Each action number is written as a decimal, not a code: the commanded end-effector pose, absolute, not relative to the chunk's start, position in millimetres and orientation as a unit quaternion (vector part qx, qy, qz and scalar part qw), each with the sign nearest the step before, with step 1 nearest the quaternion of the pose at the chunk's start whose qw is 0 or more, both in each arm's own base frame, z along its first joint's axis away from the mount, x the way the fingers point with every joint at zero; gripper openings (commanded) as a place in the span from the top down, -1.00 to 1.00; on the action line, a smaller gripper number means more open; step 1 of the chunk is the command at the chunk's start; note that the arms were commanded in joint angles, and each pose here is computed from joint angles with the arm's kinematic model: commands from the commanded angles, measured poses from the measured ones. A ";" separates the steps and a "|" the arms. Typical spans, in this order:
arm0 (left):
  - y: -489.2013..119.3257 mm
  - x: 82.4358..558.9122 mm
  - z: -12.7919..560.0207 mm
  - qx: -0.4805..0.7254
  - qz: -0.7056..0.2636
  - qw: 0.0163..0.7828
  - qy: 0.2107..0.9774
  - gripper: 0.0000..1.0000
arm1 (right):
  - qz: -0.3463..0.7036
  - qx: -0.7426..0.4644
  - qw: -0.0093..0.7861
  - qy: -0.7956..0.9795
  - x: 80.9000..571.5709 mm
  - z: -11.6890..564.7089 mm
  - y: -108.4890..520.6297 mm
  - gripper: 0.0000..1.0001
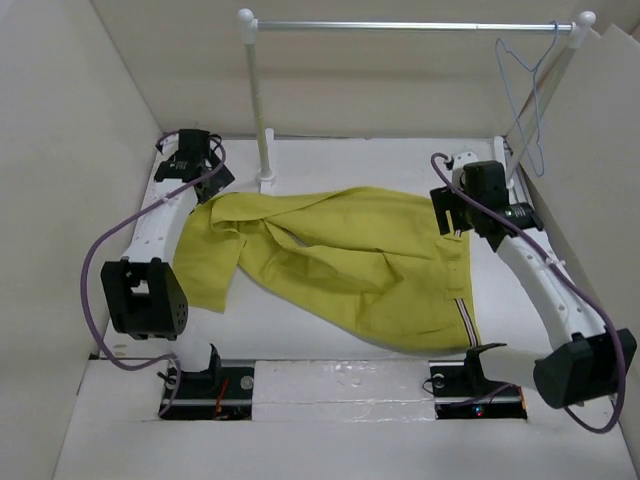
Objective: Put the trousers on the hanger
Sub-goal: Flatten out the trousers at the center of the board.
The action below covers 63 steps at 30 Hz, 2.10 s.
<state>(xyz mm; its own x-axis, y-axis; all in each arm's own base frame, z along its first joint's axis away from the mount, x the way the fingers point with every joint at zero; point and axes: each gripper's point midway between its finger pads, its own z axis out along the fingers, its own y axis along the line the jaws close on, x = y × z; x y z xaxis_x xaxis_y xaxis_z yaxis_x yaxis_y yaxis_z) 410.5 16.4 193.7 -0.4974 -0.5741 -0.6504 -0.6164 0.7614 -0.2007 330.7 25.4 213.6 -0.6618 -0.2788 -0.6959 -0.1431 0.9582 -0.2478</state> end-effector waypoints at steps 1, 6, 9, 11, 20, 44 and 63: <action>-17.9 393.3 258.7 -0.301 -0.038 0.446 0.842 -0.97 | -0.030 -0.138 0.483 0.864 311.5 253.2 45.7 -0.66; -146.9 327.3 222.0 -0.147 -0.109 0.414 0.892 -0.74 | 0.047 -0.113 0.428 0.896 266.4 171.3 40.1 -0.65; -209.6 285.8 181.4 -0.092 -0.134 0.358 0.920 -0.63 | 0.067 -0.098 0.402 0.908 256.6 137.7 40.5 -0.65; -259.8 248.8 163.2 -0.027 -0.159 0.334 0.929 -0.63 | 0.070 -0.086 0.409 0.906 264.0 146.1 41.2 -0.65; -328.0 155.0 58.6 0.165 -0.087 0.220 0.957 -0.54 | 0.055 0.042 0.367 0.928 276.6 97.0 -6.2 -0.68; -331.2 117.2 91.1 0.196 -0.187 0.178 0.946 0.02 | 0.058 0.214 0.347 0.911 263.1 73.8 -69.8 1.00; -68.4 226.3 129.0 -0.393 -0.168 0.311 0.849 -0.21 | 0.111 -0.018 0.474 0.874 280.6 166.4 37.9 1.00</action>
<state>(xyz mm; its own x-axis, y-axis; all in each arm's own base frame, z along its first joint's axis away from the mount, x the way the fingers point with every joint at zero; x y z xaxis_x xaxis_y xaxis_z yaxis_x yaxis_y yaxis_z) 243.8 -80.3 145.8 -0.5297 -0.6780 -0.5096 -0.4590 0.7344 -0.5000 289.8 -20.8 156.5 -0.6055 0.1152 -0.7875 0.0806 0.9933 0.0834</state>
